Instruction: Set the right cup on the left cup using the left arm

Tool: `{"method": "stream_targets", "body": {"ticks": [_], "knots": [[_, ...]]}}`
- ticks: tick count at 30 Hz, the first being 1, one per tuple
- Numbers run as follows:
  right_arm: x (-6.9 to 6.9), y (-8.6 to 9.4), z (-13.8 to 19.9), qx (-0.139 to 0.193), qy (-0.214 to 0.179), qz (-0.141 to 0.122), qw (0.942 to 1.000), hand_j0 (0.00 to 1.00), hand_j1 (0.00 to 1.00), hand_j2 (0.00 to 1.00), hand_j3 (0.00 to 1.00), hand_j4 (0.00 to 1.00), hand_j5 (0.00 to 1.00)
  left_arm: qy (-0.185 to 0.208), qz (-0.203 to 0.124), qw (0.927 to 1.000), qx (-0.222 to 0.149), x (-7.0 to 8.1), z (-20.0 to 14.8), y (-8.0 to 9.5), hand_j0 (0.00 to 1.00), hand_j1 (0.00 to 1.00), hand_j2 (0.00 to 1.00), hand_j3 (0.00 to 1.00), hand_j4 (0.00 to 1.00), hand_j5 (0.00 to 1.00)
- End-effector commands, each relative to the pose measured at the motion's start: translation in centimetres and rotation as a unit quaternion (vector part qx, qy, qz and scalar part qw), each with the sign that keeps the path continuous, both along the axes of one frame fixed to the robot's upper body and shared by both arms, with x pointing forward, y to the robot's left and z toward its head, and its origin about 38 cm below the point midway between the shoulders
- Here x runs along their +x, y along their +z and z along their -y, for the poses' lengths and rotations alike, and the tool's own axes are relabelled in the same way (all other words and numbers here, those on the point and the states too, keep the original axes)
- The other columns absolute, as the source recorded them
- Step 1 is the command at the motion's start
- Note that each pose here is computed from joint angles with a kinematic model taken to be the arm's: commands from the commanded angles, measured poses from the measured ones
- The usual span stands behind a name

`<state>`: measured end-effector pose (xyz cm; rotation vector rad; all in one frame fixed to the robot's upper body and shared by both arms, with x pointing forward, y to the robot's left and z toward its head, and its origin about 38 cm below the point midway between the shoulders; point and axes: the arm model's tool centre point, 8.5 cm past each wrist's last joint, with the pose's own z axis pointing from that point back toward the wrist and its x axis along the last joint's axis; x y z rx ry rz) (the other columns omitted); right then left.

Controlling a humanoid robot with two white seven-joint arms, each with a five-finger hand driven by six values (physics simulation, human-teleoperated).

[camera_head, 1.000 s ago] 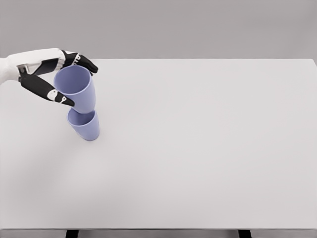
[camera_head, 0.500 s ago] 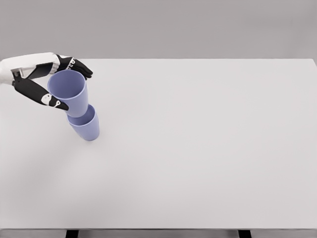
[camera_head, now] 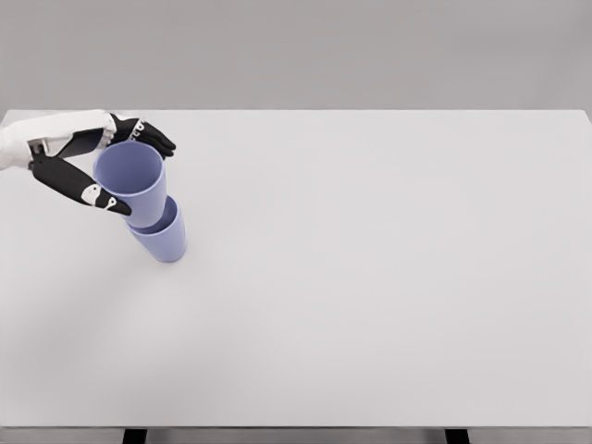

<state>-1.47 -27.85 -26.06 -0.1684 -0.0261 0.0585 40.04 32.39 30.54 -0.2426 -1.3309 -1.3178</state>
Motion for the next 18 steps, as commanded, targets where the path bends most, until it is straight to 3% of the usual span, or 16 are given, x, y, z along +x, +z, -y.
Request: {"method": "stream_targets", "body": {"ticks": [1,18], "knots": [[0.10,0.00,0.01,0.000,0.000,0.001,1.0000,1.00,1.00,1.00,1.00,1.00,1.00,0.001,-0.001,1.0000,-0.003,0.05,-0.01,0.04,0.76,0.76,0.76,0.76,0.76,0.76],[0.00,0.00,0.01,0.000,0.000,0.000,1.0000,1.00,1.00,1.00,1.00,1.00,1.00,-0.001,-0.003,1.0000,-0.007,0.23,0.31,-0.30,0.76,0.76,0.76,0.76,0.76,0.76]]}}
